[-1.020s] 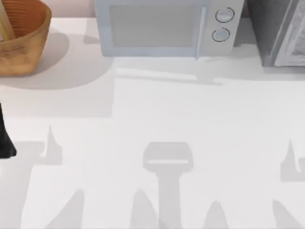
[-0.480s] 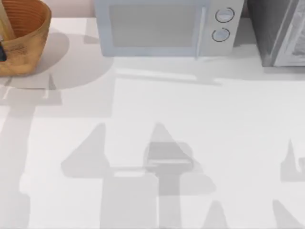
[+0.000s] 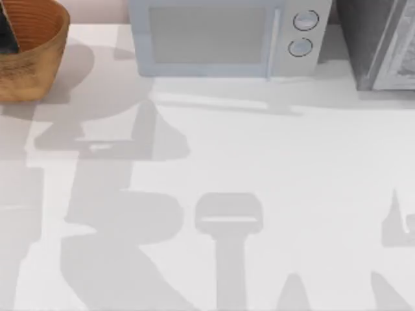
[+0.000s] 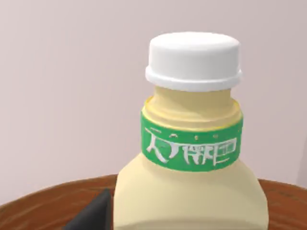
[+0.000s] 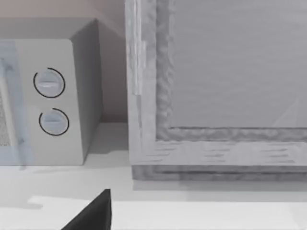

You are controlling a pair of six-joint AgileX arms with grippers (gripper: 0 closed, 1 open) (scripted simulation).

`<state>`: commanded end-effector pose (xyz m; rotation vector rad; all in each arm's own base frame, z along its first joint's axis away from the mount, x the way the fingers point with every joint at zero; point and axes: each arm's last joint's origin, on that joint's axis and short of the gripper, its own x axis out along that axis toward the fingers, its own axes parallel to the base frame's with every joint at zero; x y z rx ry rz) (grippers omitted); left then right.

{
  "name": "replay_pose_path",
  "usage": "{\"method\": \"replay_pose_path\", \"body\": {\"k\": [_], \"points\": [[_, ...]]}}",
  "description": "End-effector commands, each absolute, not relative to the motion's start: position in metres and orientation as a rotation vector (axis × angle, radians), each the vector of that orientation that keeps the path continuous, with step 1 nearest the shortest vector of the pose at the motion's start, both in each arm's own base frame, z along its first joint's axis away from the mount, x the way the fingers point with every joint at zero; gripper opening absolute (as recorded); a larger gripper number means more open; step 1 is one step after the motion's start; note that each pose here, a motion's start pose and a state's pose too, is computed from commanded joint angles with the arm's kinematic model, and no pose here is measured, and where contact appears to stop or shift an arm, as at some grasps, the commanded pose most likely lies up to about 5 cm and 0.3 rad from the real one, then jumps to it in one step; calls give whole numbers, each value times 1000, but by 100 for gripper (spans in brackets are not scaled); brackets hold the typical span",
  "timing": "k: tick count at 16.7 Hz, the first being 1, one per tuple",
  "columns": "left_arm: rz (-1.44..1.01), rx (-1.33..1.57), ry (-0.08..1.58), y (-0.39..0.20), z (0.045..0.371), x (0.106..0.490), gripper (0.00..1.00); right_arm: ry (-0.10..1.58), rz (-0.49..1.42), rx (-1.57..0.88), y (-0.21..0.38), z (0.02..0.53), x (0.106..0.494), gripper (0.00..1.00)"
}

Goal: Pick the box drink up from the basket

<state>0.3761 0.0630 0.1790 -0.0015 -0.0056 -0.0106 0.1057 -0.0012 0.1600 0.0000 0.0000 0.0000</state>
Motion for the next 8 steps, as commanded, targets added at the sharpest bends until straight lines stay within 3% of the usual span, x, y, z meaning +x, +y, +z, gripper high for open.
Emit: {"method": "replay_pose_path", "body": {"k": [4,8], "points": [[-14,-2,6,74,138,402,100,0,0,0,-1,160,106,100],[-15,-3,9,77,128,407,100,0,0,0,-1,160,106,100]]}}
